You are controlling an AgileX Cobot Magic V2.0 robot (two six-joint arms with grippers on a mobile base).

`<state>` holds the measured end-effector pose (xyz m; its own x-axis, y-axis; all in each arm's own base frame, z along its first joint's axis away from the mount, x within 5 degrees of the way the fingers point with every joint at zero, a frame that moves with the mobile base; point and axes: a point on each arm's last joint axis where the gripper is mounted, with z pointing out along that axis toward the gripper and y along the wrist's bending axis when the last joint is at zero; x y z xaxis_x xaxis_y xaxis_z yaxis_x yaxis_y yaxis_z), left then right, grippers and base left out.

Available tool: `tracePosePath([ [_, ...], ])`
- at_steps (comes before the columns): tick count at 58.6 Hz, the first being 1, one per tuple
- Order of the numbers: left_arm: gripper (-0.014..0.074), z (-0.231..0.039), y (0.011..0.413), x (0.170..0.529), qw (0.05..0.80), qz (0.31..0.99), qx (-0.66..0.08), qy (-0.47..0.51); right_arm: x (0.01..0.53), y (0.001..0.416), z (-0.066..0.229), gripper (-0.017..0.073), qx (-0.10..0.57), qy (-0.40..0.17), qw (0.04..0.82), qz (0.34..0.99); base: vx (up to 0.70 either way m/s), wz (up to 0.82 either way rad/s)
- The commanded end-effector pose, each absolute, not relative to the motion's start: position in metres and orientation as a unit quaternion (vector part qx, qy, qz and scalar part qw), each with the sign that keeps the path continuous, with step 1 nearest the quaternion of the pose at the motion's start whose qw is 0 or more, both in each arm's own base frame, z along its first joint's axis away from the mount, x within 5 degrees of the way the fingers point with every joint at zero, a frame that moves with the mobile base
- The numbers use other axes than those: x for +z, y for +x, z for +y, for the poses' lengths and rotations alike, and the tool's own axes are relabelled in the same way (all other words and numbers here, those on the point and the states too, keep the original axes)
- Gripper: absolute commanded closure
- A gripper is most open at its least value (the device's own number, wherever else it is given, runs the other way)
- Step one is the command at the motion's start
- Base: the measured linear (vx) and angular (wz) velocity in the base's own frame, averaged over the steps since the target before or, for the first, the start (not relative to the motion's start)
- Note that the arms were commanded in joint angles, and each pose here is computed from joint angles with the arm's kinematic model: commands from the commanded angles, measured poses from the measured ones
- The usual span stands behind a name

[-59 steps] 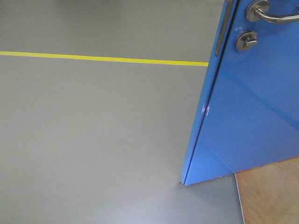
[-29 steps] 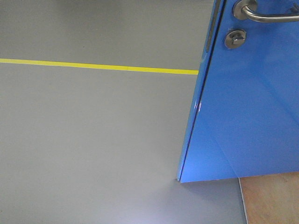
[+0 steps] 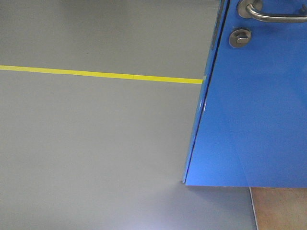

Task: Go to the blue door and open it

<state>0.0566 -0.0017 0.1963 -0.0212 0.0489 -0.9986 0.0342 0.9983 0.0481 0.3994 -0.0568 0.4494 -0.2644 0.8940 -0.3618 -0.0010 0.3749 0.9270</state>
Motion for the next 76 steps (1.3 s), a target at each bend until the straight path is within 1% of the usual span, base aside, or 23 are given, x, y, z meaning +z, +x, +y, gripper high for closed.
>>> tracePosePath([
  [1,0.0521,-0.002,0.0538,0.2138,0.742,0.67,0.001,0.026,0.4767,0.3867,-0.0573,0.0561,0.451,0.332,0.544,0.625,0.19,0.05],
  [48,0.0521,-0.002,0.0538,0.2138,0.742,0.67,0.001,0.026,0.4767,0.3867,-0.0573,0.0561,0.451,0.332,0.544,0.625,0.17,-0.01],
  [76,0.0521,-0.002,0.0538,0.2138,0.742,0.67,0.001,0.026,0.4767,0.3867,-0.0573,0.0561,0.451,0.332,0.544,0.625,0.11,-0.02],
])
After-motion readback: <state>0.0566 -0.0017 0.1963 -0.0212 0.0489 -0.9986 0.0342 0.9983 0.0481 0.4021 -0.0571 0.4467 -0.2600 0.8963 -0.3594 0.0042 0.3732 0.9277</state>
